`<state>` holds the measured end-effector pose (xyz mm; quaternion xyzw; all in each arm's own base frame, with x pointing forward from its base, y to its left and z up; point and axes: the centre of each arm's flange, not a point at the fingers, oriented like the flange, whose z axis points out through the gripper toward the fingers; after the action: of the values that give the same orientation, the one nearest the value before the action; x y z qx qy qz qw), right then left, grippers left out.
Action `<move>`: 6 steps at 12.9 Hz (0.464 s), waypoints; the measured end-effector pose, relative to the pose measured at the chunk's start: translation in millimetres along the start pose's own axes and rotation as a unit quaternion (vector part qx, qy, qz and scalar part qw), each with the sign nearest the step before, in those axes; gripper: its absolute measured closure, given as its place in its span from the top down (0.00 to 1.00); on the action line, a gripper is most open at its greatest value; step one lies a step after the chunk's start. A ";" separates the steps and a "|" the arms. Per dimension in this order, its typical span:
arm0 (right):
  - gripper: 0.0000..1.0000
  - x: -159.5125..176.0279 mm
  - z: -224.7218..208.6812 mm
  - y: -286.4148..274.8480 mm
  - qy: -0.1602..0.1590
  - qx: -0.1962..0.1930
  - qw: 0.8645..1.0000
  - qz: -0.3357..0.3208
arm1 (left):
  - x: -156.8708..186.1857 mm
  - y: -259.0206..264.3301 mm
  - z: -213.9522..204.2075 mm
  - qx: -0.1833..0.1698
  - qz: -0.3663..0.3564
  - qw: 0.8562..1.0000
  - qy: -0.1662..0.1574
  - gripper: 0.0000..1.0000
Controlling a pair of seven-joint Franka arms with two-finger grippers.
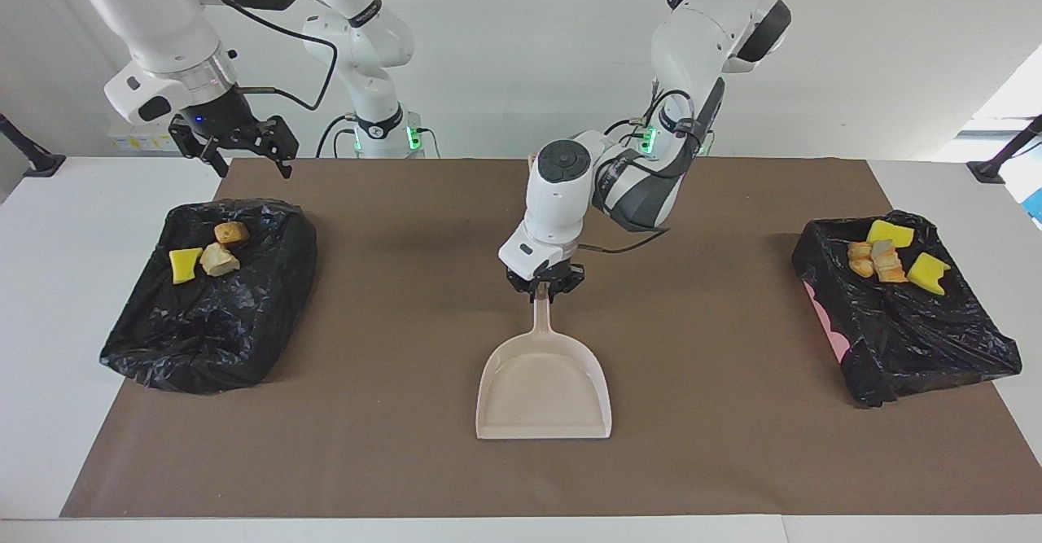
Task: Sweep and dump trash in bin
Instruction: 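Bring the empty dustpan back and set it on the mat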
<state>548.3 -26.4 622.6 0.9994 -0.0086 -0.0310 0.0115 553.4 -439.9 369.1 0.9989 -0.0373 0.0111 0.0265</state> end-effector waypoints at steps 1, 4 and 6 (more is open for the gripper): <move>1.00 0.0 0.0 -0.3 0.000 0.000 1.000 0.000 | -1.4 -0.1 0.3 0.002 0.001 1.000 -0.002 0.35; 1.00 0.0 0.0 -0.4 0.000 0.000 1.000 0.000 | -3.6 -1.1 -5.4 0.007 0.001 1.000 -0.002 0.62; 1.00 0.2 -0.2 -0.3 0.001 0.000 1.000 0.000 | -6.3 -6.3 -20.1 0.021 -0.001 1.000 -0.004 0.85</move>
<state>548.6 -26.0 622.8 0.9994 -0.0083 -0.0300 0.0117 547.2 -432.0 388.7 0.9993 -0.0364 0.0084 0.0053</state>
